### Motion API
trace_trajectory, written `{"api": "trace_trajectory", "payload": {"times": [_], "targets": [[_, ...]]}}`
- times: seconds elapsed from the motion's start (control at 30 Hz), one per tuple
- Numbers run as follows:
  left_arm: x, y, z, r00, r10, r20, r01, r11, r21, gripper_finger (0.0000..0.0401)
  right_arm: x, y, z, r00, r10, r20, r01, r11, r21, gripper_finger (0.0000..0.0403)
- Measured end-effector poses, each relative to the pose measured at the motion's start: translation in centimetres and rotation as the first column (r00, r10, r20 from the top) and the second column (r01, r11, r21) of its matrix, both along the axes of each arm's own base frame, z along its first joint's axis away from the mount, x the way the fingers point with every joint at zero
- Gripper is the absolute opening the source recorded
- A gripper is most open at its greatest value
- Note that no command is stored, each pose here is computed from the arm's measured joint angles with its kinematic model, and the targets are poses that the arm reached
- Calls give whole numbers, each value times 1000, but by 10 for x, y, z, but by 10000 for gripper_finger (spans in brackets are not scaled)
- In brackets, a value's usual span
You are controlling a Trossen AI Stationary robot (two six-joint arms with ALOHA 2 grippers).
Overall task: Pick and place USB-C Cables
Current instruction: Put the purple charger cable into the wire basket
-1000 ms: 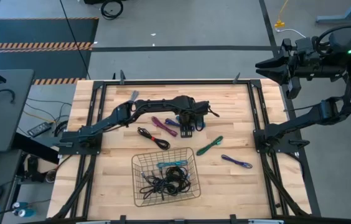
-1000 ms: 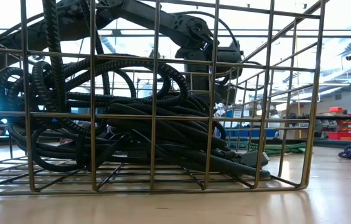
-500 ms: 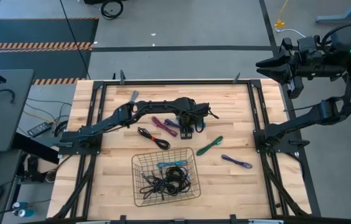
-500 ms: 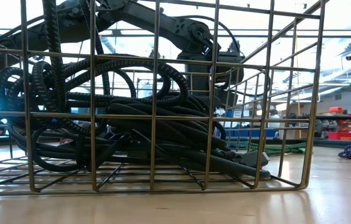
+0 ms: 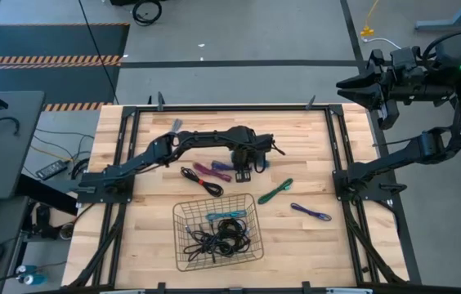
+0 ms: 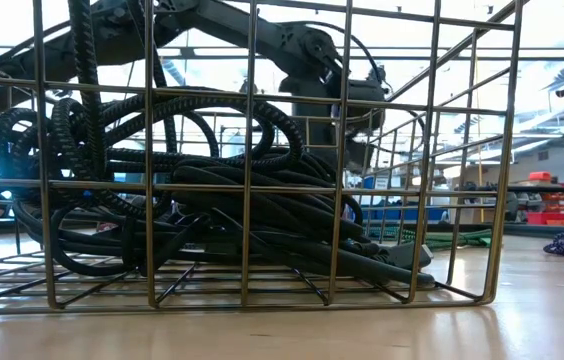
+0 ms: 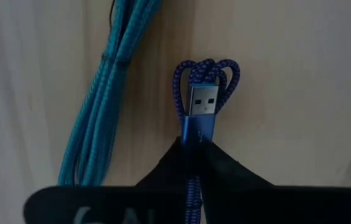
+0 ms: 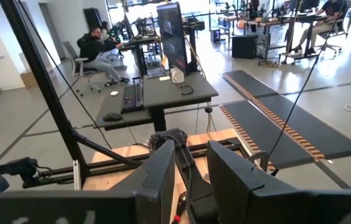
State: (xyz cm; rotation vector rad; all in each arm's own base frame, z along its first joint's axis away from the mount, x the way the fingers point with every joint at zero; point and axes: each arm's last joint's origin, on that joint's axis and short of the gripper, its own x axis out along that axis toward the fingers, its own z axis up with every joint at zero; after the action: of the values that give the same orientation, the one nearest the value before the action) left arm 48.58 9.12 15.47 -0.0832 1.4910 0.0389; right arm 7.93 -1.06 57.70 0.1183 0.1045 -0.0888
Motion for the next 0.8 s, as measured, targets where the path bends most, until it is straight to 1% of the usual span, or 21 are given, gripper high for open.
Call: {"api": "trace_trajectory", "payload": {"times": [0.07,0.13,0.23,0.3,0.43,0.53,0.6,0.7,0.8], "targets": [[-5,-1,17,1000,19,10,-19,1000,-25,19,0,0,0,1000,0,4,0,1000,-1,101],[-12,-4,40,999,31,25,-30,999,-43,19,0,0,1,1000,0,7,0,1000,-1,101],[-23,-10,72,998,36,47,-34,998,-43,19,0,0,1,1000,-3,7,3,1000,-1,101],[-32,-15,96,995,62,83,-59,997,-43,19,0,0,1,1000,-4,7,4,1000,-2,101],[-54,-29,153,974,110,199,-103,994,-49,19,0,0,1,1000,-5,6,5,1000,-1,101],[-71,-43,186,955,142,262,-133,990,-52,19,0,0,1,1000,-5,5,5,1000,-1,101],[-84,-55,205,941,172,293,-162,985,-59,19,0,0,1,1000,-5,6,5,1000,-1,101],[-104,-74,226,928,223,300,-212,975,-69,19,0,0,1,1000,-5,5,5,1000,-1,101],[-117,-97,234,932,250,264,-237,968,-81,19,1,0,0,1000,-5,4,5,1000,2,101]]}}
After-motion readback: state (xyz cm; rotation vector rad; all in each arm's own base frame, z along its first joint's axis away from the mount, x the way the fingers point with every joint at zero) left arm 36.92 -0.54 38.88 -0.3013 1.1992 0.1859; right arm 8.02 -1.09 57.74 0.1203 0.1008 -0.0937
